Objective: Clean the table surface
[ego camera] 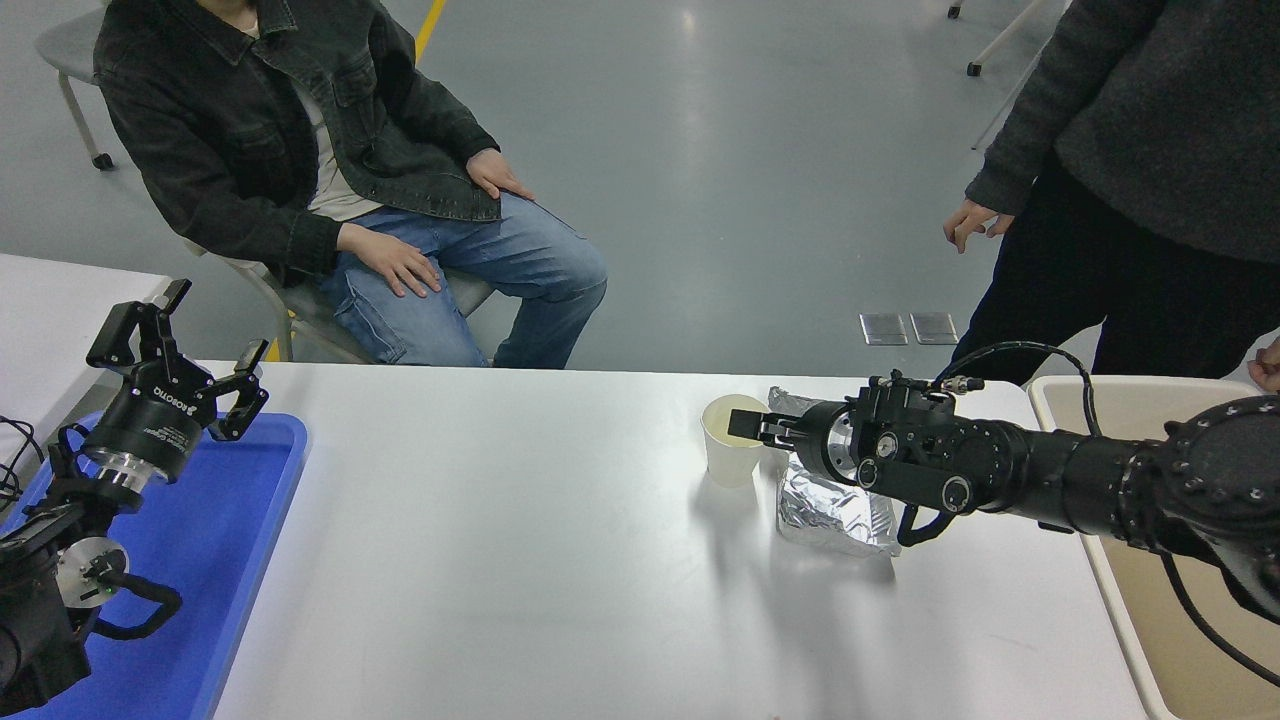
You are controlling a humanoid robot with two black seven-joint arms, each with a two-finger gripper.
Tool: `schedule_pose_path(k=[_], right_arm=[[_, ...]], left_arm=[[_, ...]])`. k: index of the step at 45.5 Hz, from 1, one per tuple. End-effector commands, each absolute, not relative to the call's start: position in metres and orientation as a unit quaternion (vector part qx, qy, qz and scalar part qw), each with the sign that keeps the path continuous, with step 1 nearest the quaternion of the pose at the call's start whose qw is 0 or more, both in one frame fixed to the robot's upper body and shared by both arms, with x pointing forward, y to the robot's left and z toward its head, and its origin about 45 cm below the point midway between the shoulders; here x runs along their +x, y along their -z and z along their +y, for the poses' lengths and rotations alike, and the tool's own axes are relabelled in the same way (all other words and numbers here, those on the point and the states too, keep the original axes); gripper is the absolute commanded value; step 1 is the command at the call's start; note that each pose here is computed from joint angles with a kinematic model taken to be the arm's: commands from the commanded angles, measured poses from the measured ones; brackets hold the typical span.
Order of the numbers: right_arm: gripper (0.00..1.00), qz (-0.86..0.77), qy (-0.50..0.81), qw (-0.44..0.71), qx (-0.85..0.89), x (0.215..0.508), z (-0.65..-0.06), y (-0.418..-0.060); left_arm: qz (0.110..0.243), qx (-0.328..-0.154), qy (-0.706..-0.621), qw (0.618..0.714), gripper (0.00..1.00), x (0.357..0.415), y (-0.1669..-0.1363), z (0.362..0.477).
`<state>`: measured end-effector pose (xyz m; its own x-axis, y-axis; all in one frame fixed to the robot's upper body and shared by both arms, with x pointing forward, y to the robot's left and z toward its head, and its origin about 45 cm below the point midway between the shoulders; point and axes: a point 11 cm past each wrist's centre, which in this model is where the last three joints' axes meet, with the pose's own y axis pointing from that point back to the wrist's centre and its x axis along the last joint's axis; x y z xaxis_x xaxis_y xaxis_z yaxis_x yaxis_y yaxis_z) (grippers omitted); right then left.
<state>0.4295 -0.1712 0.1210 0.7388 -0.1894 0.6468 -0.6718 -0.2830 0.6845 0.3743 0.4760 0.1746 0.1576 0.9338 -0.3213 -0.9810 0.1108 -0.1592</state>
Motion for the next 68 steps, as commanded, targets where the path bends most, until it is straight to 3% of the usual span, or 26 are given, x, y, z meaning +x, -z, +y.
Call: schedule_pose_path(k=[1,5,12,18,52,68], right_arm=[[0.78,-0.270,-0.230,0.535,0.767,0.428,-0.167,-0.116],[0.60,-0.268,-0.229,0.535,0.768,0.428,-0.166,-0.118],[0.20,-0.268,-0.231,0.533,0.768,0.430,-0.165,-0.121],[0.00,-0.269,-0.232,0.532,0.769,0.432,-0.164,-0.124],[0.00,-0.267,-0.201,0.516,0.789,0.428,-0.161,-0.138],[0.00,-0.280,-0.188,0.506,0.794,0.424,-0.210,-0.190]], left_arm=[[0.070,-0.168,-0.6452,0.7419,1.00,0.3743,-0.1746,0.476],[0.070,-0.168,-0.6452,0.7419,1.00,0.3743,-0.1746,0.476],[0.070,-0.168,-0.6452,0.7419,1.00,0.3743,-0.1746,0.476],[0.070,-0.168,-0.6452,0.7419,1.00,0.3743,-0.1746,0.476],[0.070,-0.168,-0.6452,0.7419,1.00,0.3743,-0.1746,0.476],[0.070,-0.168,-0.6452,0.7419,1.00,0.3743,-0.1746,0.476]])
